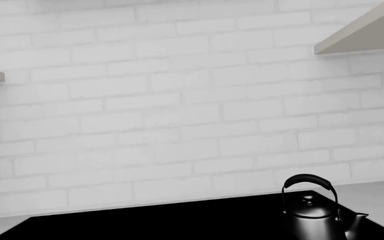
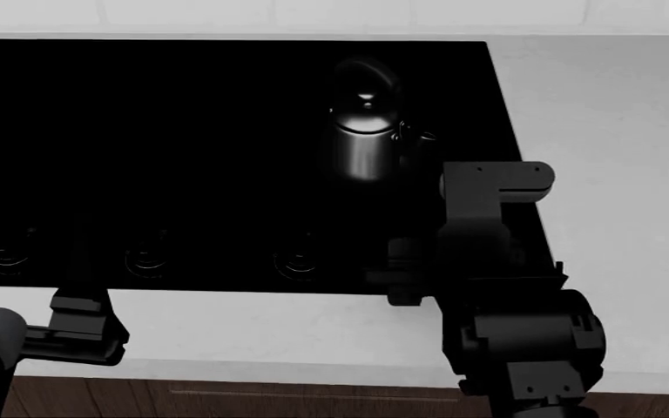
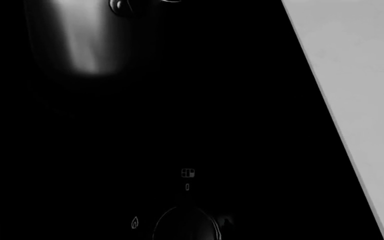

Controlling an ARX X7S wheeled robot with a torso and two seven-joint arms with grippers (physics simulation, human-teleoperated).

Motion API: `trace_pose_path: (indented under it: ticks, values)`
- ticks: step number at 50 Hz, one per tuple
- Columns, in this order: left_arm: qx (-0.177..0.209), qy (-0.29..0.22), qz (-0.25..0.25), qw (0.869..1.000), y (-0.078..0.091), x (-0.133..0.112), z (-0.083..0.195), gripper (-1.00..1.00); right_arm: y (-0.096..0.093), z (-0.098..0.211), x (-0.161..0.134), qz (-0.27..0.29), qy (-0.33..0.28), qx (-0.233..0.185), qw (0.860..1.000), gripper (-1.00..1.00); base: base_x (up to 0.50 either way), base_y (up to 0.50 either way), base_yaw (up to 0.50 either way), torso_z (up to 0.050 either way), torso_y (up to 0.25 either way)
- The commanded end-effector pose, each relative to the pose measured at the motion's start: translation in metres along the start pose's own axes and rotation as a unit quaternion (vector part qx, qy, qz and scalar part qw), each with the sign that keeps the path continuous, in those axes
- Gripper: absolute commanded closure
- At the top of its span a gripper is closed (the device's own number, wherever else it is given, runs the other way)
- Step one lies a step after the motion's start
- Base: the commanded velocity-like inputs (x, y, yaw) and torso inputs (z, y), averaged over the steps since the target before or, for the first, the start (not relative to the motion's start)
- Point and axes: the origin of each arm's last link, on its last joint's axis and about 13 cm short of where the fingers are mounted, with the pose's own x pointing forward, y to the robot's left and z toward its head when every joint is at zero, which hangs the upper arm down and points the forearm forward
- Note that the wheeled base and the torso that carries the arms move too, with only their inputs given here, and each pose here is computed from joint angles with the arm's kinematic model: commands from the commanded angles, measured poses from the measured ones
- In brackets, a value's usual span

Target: Turn on the front right burner of the stove.

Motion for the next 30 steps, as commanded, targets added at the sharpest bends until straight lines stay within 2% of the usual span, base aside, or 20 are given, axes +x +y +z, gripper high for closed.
trace_pose_path:
  ticks: [1,7,10,19,22,30]
  values:
    - [-0.001,0.000,0.000,1.000,0.000,0.000,0.000,-1.00,-0.003,-0.014,0.002,0.000,0.021,-0.009,1.000,1.00,-0.01,0.00,0.00,0.000,0.000]
    - [0.000,-0.001,0.000,1.000,0.000,0.000,0.000,-1.00,-0.005,-0.013,-0.003,0.015,0.005,-0.032,0.999,1.00,-0.01,0.00,-0.01,0.000,0.007]
    - [0.000,0.000,0.001,1.000,0.000,0.000,0.000,-1.00,-0.006,-0.012,-0.007,0.032,-0.003,-0.070,0.997,1.00,-0.01,0.00,-0.01,0.000,0.007]
    - [0.000,0.000,0.002,1.000,0.000,0.000,0.000,-1.00,-0.011,-0.006,-0.009,0.058,-0.013,-0.098,0.993,1.00,-0.01,0.00,-0.01,0.002,0.007]
    - [0.001,0.000,0.001,1.000,0.000,0.000,0.000,-1.00,-0.013,-0.005,-0.008,0.078,0.007,-0.103,0.992,1.00,-0.01,0.00,-0.01,0.004,0.008]
    - [0.001,0.001,0.002,1.000,0.000,0.000,0.000,-1.00,-0.023,-0.003,-0.004,0.081,0.013,-0.134,0.988,1.00,0.00,0.00,0.00,0.000,0.003]
